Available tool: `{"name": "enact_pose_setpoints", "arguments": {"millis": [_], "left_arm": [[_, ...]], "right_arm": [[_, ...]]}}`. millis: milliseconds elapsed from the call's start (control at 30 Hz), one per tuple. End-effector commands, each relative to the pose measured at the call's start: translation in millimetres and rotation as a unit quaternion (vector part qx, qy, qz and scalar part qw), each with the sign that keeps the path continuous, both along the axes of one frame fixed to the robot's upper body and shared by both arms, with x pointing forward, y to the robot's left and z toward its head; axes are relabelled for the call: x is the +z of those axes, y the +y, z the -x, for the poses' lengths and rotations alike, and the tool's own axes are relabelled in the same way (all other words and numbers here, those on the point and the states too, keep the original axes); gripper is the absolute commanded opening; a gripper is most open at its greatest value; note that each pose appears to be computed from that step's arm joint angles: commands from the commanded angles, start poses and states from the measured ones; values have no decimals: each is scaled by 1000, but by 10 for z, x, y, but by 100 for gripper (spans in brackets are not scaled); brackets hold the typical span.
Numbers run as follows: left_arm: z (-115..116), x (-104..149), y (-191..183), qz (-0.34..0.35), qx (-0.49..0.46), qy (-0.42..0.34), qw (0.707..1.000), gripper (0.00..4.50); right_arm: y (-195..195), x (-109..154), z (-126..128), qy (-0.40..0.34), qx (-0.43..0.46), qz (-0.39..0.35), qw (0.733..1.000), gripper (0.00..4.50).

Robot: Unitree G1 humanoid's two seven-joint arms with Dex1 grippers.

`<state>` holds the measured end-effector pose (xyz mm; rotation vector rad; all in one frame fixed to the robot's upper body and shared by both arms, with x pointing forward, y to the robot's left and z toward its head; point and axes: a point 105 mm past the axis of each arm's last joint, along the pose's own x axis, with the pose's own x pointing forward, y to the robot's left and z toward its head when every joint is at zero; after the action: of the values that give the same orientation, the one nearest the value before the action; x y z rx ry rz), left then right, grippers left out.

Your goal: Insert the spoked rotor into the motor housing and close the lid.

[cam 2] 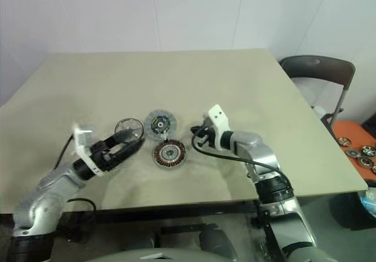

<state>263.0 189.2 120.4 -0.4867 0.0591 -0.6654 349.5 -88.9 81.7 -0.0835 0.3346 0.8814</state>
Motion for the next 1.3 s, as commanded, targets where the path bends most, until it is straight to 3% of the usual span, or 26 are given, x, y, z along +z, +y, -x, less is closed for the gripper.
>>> {"name": "enact_pose_setpoints", "arguments": {"millis": [33, 200, 633, 1067, 1300], "left_arm": [[-1, 42, 267, 37, 68, 17, 997, 450], [-180, -251, 468, 21, 142, 103, 984, 450], [-521, -420, 370, 55, 113, 197, 972, 450], [-600, -582, 375, 46, 112, 230, 965, 450], [-757, -570, 289, 92, 109, 235, 961, 450]], "right_arm": [[-36, 209, -94, -41, 2, -2, 999, 2], [-51, 217, -121, -44, 0, -1, 999, 2], [-164, 214, -96, -50, -23, 2, 998, 2], [-147, 198, -90, -50, -27, 2, 998, 2], [-141, 173, -81, -48, -23, 5, 999, 2]]}}
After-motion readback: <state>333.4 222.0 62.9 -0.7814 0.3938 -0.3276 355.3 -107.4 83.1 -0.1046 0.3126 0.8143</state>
